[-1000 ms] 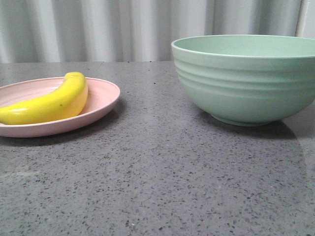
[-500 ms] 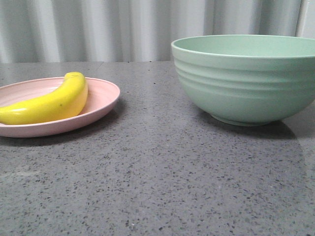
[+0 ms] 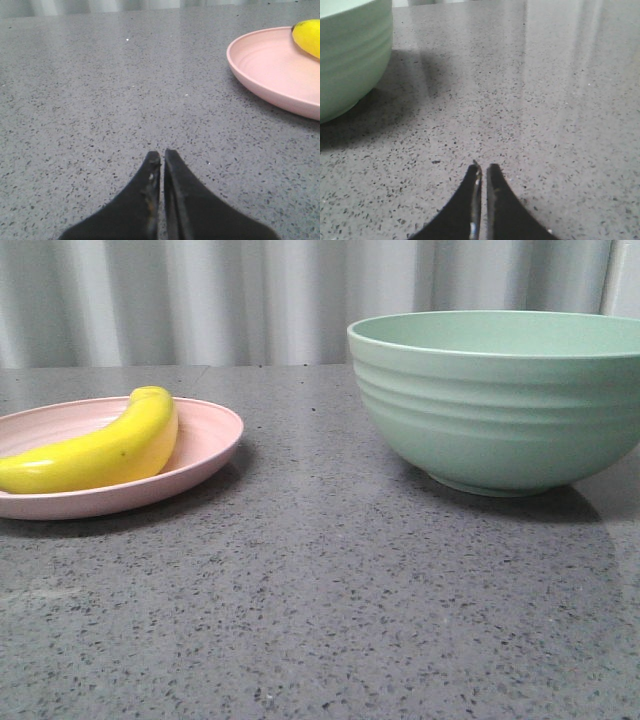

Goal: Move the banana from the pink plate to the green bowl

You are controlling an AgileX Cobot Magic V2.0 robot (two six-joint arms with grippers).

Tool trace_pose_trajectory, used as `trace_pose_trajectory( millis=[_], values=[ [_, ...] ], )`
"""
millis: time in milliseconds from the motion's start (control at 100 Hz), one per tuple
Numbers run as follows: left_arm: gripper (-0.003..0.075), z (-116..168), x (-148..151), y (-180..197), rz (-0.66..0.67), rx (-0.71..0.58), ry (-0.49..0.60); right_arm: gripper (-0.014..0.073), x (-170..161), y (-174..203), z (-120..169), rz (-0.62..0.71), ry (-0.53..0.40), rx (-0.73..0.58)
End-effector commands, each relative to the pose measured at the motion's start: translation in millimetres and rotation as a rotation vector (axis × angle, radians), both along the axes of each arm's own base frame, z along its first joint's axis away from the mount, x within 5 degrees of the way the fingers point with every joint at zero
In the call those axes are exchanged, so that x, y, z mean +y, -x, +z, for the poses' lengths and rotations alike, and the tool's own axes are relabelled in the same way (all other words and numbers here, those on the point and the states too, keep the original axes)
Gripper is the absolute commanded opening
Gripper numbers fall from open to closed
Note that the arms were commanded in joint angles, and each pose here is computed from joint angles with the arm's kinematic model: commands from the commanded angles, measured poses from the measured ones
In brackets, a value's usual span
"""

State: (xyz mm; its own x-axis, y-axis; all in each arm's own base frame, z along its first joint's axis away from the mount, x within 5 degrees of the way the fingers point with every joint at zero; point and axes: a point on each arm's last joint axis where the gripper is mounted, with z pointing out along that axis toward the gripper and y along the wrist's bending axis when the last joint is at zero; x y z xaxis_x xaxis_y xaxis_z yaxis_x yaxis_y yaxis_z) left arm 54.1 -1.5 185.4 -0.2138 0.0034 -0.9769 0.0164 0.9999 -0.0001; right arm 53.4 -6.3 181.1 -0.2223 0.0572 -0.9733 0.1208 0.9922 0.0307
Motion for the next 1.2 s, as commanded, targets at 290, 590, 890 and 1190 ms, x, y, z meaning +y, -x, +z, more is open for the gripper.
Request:
trace_pose_trajectory(
  millis=[290,590,890,1190],
  values=[
    [-0.0019,14,1,-1,0.016,-0.239,0.012,-0.0072,-1,0,-6,-0.006,0.014,-0.017],
    [-0.0019,29,3,1,0.042,-0.403,0.182,-0.0072,0,-2,12,-0.002,0.029,-0.209],
    [-0.0019,48,3,5,0.030,-0.429,0.169,-0.0072,1,3,43,0.002,0.056,-0.553],
    [-0.0019,89,0,9,0.006,-0.369,0.076,-0.0072,1,6,64,0.001,0.054,-0.551]
  ],
)
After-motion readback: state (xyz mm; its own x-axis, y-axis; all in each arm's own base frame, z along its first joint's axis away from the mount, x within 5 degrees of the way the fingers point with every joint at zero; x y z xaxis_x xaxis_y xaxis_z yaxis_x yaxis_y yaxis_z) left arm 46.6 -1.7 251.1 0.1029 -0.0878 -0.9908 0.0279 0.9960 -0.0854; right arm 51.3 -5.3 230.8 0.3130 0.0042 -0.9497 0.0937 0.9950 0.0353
